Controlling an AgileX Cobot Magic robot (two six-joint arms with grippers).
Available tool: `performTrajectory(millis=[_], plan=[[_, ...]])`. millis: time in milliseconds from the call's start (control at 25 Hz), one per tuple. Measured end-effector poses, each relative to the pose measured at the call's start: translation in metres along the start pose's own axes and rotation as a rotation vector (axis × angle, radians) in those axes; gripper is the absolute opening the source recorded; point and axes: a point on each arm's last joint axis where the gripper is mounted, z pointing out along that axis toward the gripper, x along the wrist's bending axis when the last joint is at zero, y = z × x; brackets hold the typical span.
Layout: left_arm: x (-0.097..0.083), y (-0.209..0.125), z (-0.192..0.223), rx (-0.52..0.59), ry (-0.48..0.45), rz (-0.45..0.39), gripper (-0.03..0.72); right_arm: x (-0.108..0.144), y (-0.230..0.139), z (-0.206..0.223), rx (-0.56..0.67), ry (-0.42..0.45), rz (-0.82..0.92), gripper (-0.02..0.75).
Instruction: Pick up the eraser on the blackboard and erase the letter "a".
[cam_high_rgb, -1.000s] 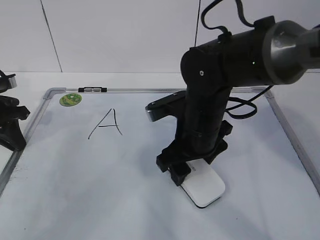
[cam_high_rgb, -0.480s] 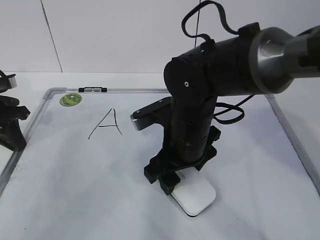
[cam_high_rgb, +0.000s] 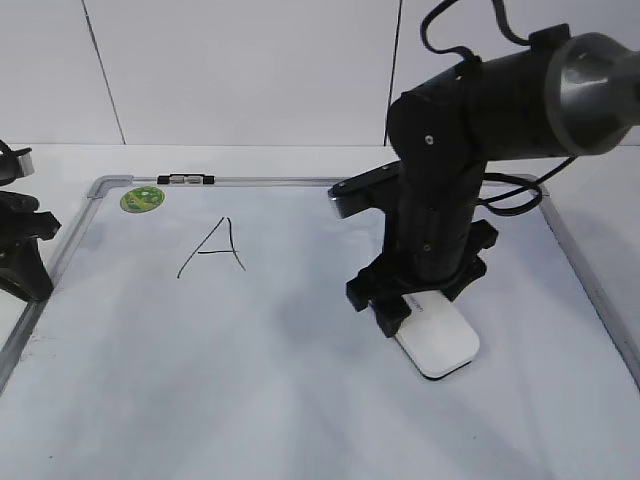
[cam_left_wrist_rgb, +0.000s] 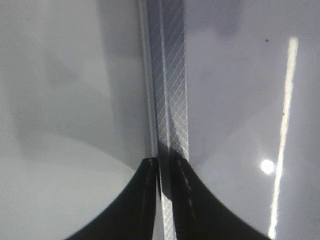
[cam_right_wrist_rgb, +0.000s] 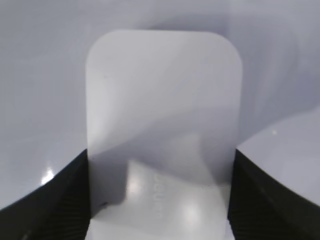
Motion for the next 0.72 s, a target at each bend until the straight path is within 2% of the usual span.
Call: performTrajectory(millis=[200, 400, 600, 720], plan=[[0.000, 0.000, 0.000, 0.000, 0.000, 0.000, 0.073, -0.037, 0.001, 0.003, 0.001, -0.021, 0.086, 0.573], [0.000, 0.000, 0.000, 0.000, 0.000, 0.000, 0.073, -0.043, 0.001, 0.004, 0.003, -0.017, 0.106, 0.573], [0.000, 0.000, 0.000, 0.001, 0.003, 0.002, 0.073, -0.022, 0.002, 0.002, -0.002, 0.009, 0.039, 0.573], [0.000, 0.000, 0.000, 0.001, 0.003, 0.002, 0.073, 0.009, 0.000, -0.001, 0.000, 0.038, -0.028, 0.573]])
